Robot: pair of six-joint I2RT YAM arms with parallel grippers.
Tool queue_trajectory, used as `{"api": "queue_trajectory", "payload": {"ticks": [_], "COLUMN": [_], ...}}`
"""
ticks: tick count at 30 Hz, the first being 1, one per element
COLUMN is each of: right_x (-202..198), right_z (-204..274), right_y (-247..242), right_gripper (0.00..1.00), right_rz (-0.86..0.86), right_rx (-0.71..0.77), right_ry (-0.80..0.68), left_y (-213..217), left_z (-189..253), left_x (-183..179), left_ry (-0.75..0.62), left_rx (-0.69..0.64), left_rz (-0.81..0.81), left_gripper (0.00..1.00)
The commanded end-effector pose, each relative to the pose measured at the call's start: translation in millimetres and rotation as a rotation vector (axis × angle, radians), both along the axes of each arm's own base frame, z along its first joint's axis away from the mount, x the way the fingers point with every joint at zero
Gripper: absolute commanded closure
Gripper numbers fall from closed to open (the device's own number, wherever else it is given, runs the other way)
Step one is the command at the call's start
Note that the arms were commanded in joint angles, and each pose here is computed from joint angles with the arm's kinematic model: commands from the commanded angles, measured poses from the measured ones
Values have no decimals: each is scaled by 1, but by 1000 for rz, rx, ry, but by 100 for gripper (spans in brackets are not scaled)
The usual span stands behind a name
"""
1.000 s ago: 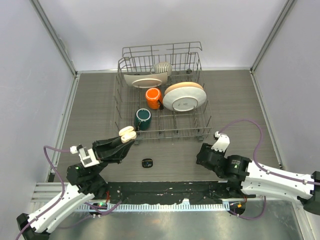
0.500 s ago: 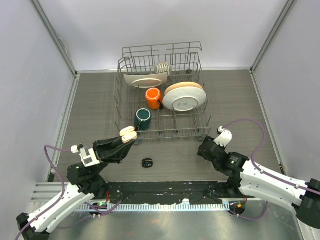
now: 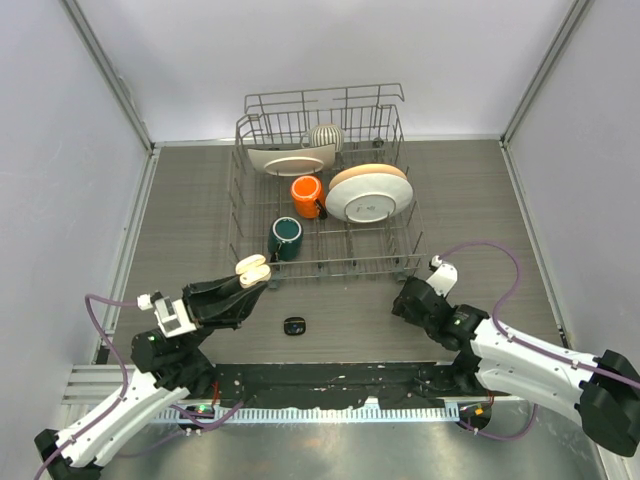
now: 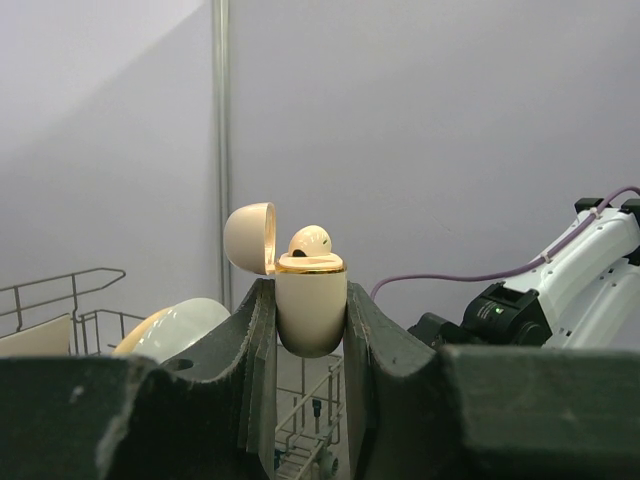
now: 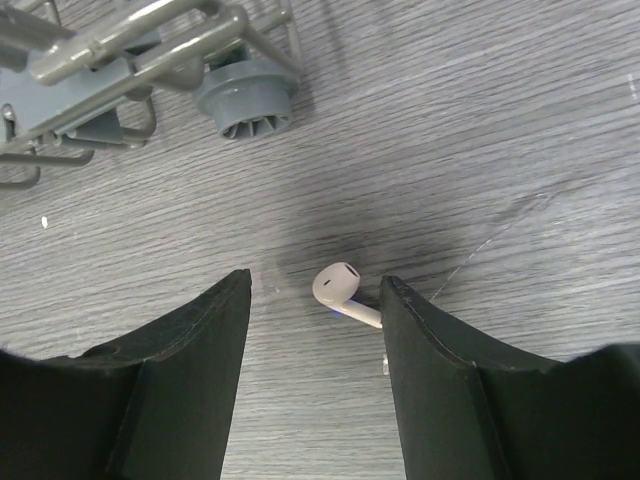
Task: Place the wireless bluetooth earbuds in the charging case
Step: Pick up the earbud from the center of the board.
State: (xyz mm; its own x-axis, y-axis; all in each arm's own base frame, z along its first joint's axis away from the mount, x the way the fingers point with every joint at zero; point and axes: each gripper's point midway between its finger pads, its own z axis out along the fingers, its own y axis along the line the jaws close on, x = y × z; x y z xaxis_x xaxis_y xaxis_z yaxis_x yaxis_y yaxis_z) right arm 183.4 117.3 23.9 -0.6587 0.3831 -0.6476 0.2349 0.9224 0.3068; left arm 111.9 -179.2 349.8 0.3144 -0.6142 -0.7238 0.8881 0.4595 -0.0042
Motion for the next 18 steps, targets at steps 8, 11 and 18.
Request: {"api": "queue_trajectory", "payload": {"ticks": [8, 11, 18], "right_x": [-14, -14, -21], "right_z": [-10, -10, -11], "right_y": [23, 24, 26], "right_gripper": [44, 45, 48], "right_rz": [61, 59, 54], "right_rx": [88, 87, 72], "right_ry": [107, 120, 175], "left_y": [4, 4, 4], "left_z": [4, 4, 3], "left_x": [-1, -1, 0], "left_ry": [-9, -7, -5], "left_rx": [-19, -18, -18], "left_rz": [10, 9, 10], "left_gripper": [100, 100, 100]}}
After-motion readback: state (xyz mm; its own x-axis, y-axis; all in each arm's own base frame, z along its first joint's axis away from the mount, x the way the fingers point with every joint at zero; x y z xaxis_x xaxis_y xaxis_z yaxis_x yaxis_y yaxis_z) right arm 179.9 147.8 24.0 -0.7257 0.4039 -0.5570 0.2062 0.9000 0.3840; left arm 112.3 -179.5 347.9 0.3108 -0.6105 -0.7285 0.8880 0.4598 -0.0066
